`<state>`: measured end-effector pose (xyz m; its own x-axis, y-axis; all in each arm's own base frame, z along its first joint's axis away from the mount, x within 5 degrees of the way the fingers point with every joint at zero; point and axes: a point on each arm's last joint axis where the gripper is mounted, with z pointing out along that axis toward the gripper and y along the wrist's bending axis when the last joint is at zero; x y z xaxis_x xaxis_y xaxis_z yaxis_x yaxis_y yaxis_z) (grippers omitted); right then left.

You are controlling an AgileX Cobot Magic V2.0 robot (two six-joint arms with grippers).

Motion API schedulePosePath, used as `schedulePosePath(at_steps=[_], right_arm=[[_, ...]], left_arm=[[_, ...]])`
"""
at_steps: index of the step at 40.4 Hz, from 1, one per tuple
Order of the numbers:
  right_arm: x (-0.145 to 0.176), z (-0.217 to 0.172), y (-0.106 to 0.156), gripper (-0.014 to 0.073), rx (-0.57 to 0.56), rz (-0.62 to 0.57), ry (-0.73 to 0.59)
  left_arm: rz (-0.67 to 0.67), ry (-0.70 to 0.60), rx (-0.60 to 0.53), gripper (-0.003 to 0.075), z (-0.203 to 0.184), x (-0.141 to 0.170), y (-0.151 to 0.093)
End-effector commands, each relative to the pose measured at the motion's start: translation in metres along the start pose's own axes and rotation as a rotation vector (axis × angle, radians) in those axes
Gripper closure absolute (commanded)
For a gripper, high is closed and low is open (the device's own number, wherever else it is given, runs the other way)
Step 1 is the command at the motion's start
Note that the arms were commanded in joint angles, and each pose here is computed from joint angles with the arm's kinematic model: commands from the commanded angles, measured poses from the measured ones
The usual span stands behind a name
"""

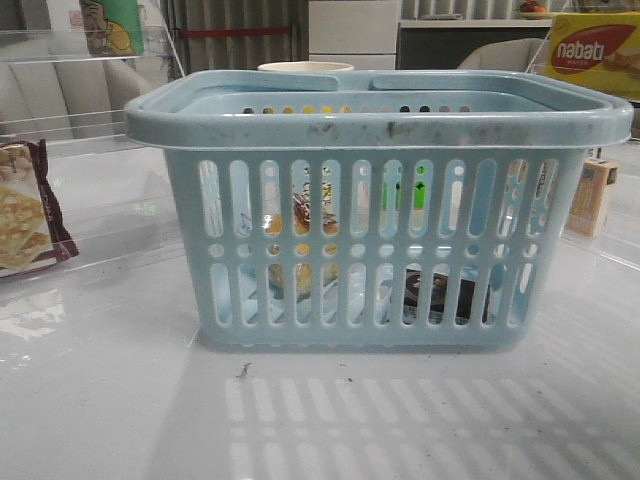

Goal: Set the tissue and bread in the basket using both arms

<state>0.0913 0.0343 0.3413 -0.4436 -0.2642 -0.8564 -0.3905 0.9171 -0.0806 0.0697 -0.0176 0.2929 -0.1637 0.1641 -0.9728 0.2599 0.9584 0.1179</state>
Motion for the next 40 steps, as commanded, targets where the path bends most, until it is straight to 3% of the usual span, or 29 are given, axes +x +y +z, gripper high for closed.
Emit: schedulePosePath(at_steps=[1, 8, 15, 23, 40], right_arm=[[-0.012, -0.005, -0.001, 0.0539, 0.012, -0.012, -0.096], [-0.012, -0.005, -0.001, 0.0539, 0.012, -0.012, -0.096], [-0.012, -0.005, -0.001, 0.0539, 0.012, -0.012, -0.096], [-0.012, -0.005, -0.001, 0.0539, 0.012, -0.012, -0.096], [-0.012, -0.005, -0.001, 0.0539, 0.012, -0.012, -0.096]], left_arm=[[-0.011, -0.185, -0.09, 0.0629, -0.01, 0.002, 0.004], [-0.056, -0.262, -0.149, 0.0629, -0.016, 0.036, 0.001], [-0.186, -0.251, -0.194, 0.0629, -0.012, 0.064, 0.002], [-0.187, -0.292, -0.226, 0.0629, -0.002, 0.085, 0.002], [-0.088, -0.346, -0.177, 0.0629, -0.003, 0.079, -0.001]])
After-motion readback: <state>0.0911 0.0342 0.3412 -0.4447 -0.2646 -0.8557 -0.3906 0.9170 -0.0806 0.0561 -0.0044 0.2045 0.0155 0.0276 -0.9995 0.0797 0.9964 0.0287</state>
